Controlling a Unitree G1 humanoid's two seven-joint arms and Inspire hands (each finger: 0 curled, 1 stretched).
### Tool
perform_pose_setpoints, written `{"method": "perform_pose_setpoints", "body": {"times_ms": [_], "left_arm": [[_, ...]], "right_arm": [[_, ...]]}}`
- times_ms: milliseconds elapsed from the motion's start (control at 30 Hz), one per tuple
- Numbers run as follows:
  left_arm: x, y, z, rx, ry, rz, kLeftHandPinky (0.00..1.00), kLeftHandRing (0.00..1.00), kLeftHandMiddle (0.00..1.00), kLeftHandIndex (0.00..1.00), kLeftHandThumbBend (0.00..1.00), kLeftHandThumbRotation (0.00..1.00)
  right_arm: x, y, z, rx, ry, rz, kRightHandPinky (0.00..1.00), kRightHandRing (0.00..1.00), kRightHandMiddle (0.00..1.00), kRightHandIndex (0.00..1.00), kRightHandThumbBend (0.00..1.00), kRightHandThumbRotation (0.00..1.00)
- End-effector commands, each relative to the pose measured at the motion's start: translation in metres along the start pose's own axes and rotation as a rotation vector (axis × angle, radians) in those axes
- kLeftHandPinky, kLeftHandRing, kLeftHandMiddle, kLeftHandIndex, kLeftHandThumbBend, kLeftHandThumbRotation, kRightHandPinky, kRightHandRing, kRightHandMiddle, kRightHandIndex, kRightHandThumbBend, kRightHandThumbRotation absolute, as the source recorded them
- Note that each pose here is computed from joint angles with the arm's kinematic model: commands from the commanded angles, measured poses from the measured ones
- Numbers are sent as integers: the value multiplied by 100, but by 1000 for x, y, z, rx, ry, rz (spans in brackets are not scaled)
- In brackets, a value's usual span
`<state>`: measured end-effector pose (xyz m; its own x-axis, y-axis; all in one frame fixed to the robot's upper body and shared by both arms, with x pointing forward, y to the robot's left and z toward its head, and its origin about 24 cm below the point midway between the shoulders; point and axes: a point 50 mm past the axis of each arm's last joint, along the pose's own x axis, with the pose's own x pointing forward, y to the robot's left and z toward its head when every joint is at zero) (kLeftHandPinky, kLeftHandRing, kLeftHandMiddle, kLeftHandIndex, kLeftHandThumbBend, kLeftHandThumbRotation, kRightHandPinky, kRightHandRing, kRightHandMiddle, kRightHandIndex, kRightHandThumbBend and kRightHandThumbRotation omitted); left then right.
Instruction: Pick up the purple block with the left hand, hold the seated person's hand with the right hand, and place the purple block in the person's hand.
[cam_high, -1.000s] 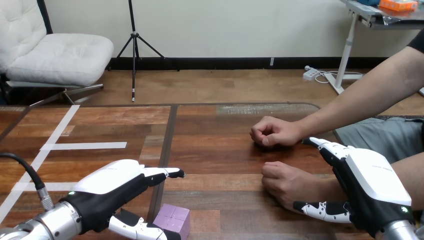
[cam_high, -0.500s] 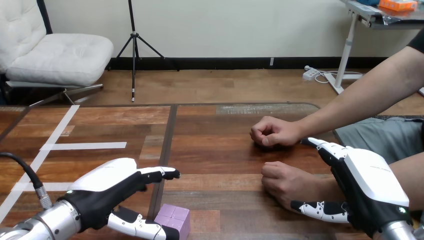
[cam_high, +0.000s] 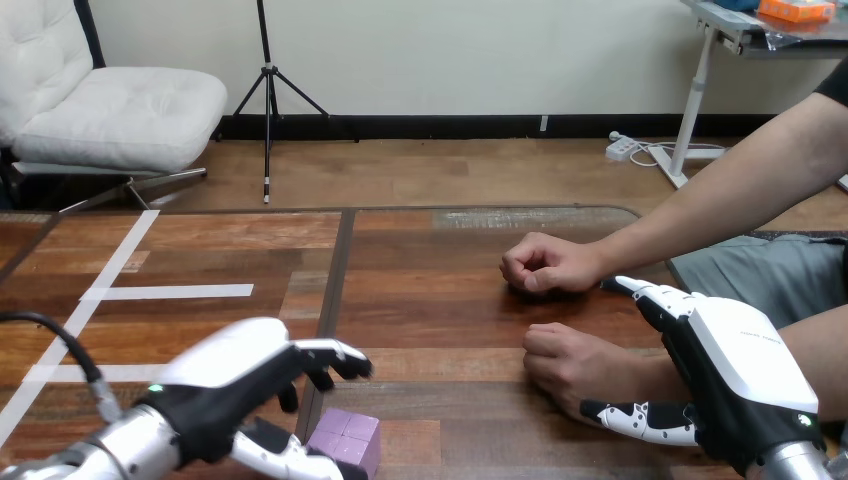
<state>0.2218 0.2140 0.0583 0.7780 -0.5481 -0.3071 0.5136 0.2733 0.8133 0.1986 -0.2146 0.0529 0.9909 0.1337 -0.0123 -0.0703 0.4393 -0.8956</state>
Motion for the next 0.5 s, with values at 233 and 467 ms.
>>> {"method": "perform_pose_setpoints", "body": {"times_ms": [233,467], "left_arm": [[18,0,15,53,-121,-26,57,76,83,81,81,38],[22,-5,17,43,-171,-48,58,78,84,82,82,38]], "right_arm": [[9,-15,15,-10,-78,-72,93,89,88,86,70,22],[9,-15,15,-13,-81,-73,93,89,87,86,70,21]]}}
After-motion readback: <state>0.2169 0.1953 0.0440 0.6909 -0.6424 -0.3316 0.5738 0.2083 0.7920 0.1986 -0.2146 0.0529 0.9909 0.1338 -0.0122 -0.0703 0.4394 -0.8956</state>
